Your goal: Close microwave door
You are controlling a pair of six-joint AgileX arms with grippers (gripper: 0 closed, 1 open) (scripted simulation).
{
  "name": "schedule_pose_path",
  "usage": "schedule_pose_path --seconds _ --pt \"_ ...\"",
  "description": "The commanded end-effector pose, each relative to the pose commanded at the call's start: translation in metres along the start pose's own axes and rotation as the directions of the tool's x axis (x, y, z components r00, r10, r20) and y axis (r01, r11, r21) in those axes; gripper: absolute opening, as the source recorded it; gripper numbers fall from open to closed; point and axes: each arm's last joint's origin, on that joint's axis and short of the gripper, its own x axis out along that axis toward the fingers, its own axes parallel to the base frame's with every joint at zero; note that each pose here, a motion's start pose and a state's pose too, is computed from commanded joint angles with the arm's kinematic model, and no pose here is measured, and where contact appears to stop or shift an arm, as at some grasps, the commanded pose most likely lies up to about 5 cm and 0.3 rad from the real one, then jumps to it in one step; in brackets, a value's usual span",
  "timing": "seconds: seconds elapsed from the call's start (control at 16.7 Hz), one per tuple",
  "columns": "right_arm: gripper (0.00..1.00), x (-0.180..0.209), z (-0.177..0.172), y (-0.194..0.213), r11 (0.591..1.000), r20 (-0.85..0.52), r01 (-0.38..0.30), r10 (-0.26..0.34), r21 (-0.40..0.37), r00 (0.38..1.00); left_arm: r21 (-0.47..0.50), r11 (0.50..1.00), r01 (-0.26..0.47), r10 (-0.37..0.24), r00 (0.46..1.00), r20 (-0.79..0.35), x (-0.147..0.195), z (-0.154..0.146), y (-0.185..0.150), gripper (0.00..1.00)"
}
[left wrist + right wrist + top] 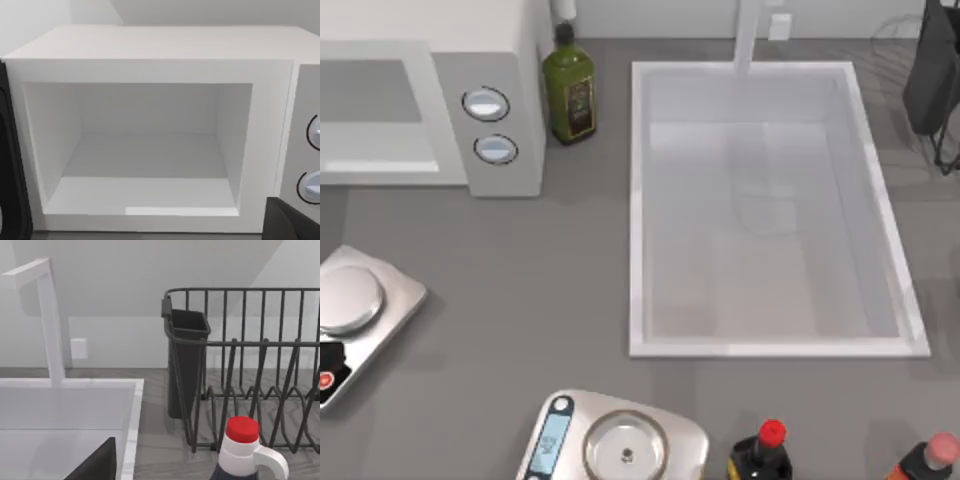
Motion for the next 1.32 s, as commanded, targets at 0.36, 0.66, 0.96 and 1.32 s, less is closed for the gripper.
schedule_pose_path --seconds 0.36,0.66,0.96,1.32 --pt "1.0 0.0 0.0 0.0 1.0 0.0 0.0 0.0 0.0 1.0 0.0 1.0 0.003 -0.003 1.0 -0.001 0.001 0.002 0.0 0.0" --pt "1.0 0.0 0.0 0.0 1.0 0.0 0.0 0.0 0.0 1.0 0.0 1.0 0.003 -0.003 1.0 -0.001 0.011 -0.005 0.002 0.0" --pt "1.0 0.0 0.0 0.0 1.0 0.0 0.0 0.0 0.0 1.0 0.0 1.0 0.003 -0.003 1.0 0.0 0.018 -0.015 0.004 0.0" --pt "1.0 0.0 0.0 0.0 1.0 0.0 0.0 0.0 0.0 1.0 0.0 1.0 0.006 -0.006 1.0 0.004 0.019 -0.013 0.004 0.0"
